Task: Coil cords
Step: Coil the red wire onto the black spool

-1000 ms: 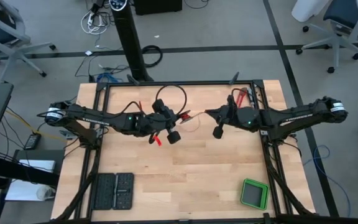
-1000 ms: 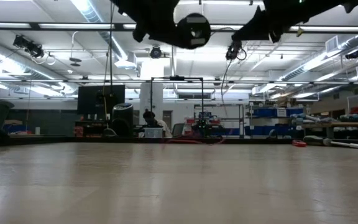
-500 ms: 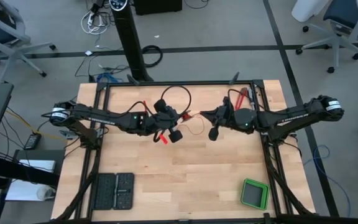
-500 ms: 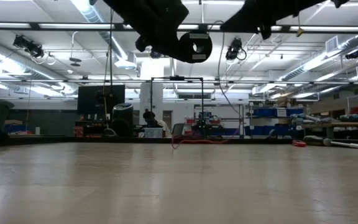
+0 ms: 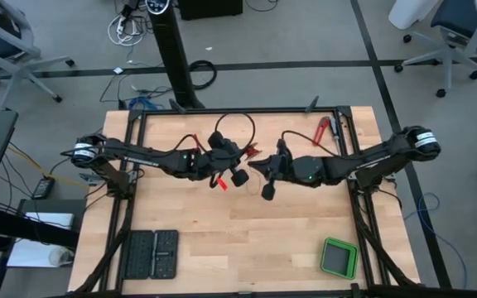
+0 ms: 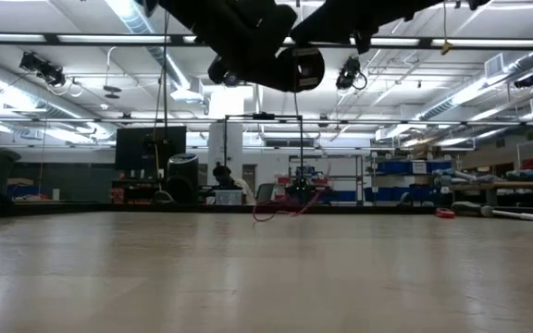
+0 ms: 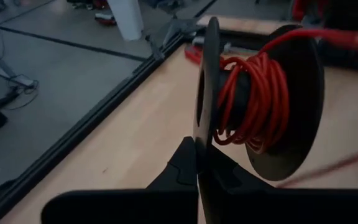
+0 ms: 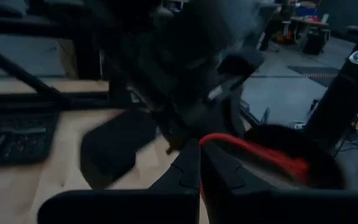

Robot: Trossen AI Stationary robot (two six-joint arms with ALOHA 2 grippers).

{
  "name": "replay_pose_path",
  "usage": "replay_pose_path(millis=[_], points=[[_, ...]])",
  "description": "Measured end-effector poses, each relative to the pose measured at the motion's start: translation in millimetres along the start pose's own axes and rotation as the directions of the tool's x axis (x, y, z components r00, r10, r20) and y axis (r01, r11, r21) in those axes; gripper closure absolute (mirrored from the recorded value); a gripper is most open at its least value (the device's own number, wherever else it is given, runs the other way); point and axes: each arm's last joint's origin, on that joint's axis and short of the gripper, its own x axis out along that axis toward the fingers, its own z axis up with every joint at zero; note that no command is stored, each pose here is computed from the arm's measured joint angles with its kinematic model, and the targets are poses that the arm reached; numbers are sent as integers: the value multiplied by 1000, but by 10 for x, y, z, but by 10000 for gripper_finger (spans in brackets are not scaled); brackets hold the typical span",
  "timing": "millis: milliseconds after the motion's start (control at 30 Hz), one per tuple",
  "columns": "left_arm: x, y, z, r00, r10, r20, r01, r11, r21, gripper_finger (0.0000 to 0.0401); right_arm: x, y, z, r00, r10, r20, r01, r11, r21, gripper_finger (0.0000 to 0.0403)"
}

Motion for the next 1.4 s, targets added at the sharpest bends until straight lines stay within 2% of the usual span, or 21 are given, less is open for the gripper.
replay_pose_path(millis=[167,467,600,800,1200,1400], points=[[-4,-16,38,999,-26,35,29,997,-73,400,97,59,-97,1000,-1,-15,0,999,-38,401],[-17,-58,145,984,-130,126,156,962,-225,400,134,88,-158,999,-2,-40,-3,994,-106,393],[-25,-79,182,968,-198,156,231,943,-238,400,142,100,-197,998,-25,-61,17,991,-131,377],[-63,-63,207,965,-210,159,243,941,-234,400,80,115,-191,995,-50,-81,36,985,-167,367],[-232,17,279,953,-273,132,296,934,-199,400,-8,165,-364,964,-151,-217,78,947,-311,365],[-324,86,236,961,-274,40,276,958,-73,400,-60,133,-347,961,-131,-241,47,944,-325,369]])
